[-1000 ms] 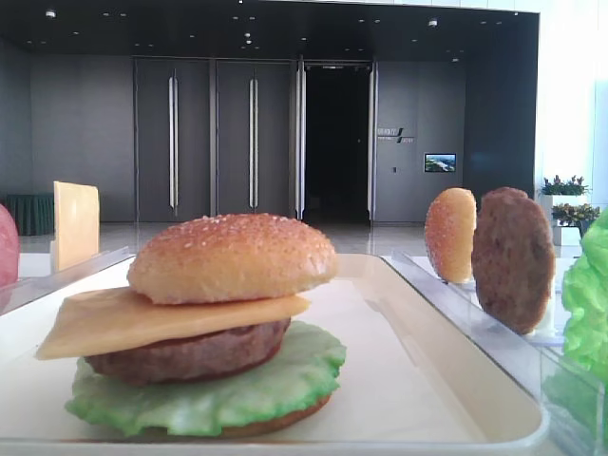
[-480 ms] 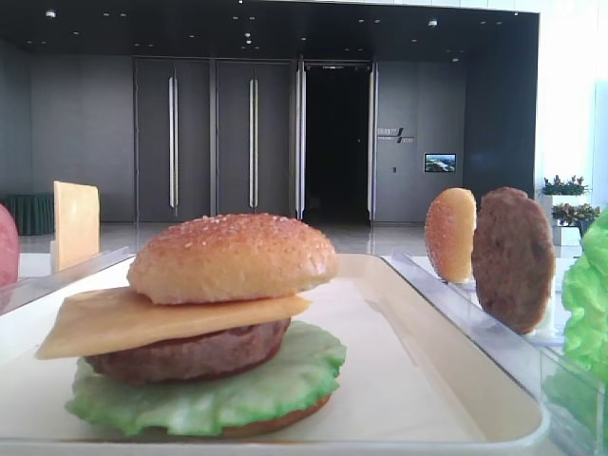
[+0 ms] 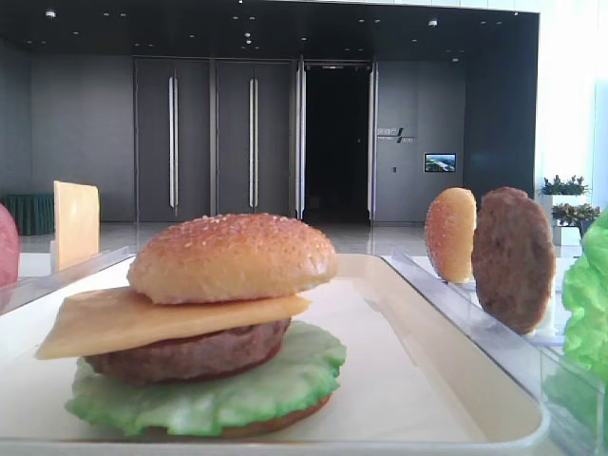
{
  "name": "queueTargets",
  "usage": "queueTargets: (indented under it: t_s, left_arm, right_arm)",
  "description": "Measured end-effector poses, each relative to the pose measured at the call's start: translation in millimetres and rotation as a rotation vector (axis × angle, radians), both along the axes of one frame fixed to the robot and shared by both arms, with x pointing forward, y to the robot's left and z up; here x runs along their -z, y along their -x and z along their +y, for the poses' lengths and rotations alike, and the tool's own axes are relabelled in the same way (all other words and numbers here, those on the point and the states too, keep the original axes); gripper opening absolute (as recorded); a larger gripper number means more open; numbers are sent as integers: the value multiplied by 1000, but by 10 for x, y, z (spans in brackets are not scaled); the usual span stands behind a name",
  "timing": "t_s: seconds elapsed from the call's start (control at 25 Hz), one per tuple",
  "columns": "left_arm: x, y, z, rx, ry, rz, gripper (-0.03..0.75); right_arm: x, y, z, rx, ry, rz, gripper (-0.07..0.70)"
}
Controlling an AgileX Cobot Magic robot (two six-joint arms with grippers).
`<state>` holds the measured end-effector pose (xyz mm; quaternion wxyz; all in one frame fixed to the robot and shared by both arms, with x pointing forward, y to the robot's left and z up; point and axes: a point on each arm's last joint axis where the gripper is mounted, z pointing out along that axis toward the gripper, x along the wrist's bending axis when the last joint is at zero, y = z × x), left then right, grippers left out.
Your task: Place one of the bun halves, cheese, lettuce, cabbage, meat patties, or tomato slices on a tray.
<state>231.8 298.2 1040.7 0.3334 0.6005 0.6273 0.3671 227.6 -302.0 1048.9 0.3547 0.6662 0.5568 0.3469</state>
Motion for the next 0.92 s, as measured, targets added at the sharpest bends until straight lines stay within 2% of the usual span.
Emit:
queueTargets:
  t_s: [0.92]
  left_arm:
    - [0,0,-2,1,2,0,450]
  right_arm:
    - [-1,0,0,0,0,-1,590]
